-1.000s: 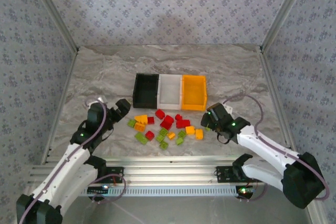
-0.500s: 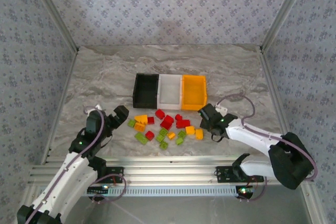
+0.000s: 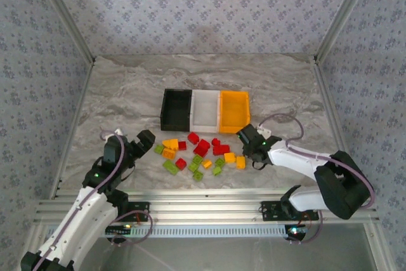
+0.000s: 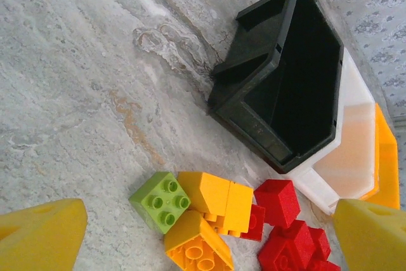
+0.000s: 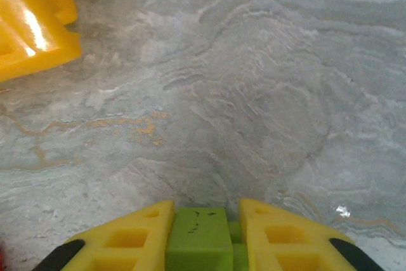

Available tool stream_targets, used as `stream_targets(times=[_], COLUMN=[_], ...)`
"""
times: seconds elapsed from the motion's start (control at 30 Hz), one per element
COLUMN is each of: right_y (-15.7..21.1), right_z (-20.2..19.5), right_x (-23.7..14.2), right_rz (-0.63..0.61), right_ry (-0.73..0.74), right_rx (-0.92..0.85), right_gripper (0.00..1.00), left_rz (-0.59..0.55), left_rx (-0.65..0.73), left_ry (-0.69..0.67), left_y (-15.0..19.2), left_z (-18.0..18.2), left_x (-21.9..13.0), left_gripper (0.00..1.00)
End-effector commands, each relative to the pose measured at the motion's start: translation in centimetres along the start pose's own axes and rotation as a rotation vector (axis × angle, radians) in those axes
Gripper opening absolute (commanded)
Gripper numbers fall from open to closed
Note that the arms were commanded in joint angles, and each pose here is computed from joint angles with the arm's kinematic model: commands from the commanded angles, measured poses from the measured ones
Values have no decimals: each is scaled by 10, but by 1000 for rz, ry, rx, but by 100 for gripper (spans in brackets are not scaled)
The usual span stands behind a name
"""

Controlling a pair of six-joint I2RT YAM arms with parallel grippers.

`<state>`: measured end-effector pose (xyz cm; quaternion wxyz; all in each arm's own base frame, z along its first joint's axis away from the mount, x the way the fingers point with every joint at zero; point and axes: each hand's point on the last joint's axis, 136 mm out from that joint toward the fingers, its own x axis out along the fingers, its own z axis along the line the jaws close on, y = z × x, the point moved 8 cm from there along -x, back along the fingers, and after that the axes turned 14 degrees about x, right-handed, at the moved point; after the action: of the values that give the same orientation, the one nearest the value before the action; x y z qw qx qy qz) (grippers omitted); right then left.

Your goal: Sort the legos into containers by color

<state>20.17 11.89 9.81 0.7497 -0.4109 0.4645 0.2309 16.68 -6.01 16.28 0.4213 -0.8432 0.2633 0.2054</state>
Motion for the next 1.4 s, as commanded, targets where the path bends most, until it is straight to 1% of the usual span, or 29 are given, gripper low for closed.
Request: stream_targets(times=[0.0, 0.17, 0.27, 0.4, 0.5, 0.63, 0.73, 0.87, 0.93, 1.0, 1.13, 1.23, 1.3, 1.33, 1.37], right_y=[-12, -34, -45, -66, -87, -105, -111, -117, -120, -119, -107, -82, -66, -61, -54], right_z=[14, 51, 77, 104, 118, 137, 148, 157, 160, 159, 151, 138, 131, 128, 126], right_x=[-24, -69, -76, -66, -46, -22, -5, 4, -2, -16, -49, -57, -61, -62, -62], right_rz=[-33, -54, -45, -50, -36, -26, -8, -13, -45, -80, -190, -272, -319, -309, -263], right_ry=[-65, -232, -236, -234, -209, -172, -142, -128, -149, -170, -205, -262, -297, -301, -313], right_rx=[-34, -160, -230, -254, -230, -223, -228, -220, -215, -218, -235, -259, -287, -306, -333], right_gripper=[24, 25, 25, 25, 26, 29, 35, 56, 62, 67, 73, 78, 78, 78, 78], left_rz=[-14, 16, 40, 69, 94, 119, 132, 143, 149, 161, 212, 267, 306, 322, 336], left_rx=[-3, 59, 89, 106, 118, 136, 149, 161, 175, 192, 234, 294, 351, 381, 419], left_ry=[29, 68, 56, 56, 41, 25, 10, -12, -16, -23, -32, -33, -64, -80, -90], left_y=[-13, -22, -23, -20, -16, -13, -10, -9, -10, -11, -7, 3, 12, 16, 20], left_z=[-14, -29, -32, -31, -28, -25, -23, -20, -21, -22, -24, -29, -32, -34, -37], left_x=[-11, -17, -16, -13, -12, -13, -13, -13, -12, -11, -3, 9, 18, 22, 27], left_gripper=[99, 99, 99, 97, 96, 97, 97, 97, 97, 96, 90, 88, 88, 87, 86])
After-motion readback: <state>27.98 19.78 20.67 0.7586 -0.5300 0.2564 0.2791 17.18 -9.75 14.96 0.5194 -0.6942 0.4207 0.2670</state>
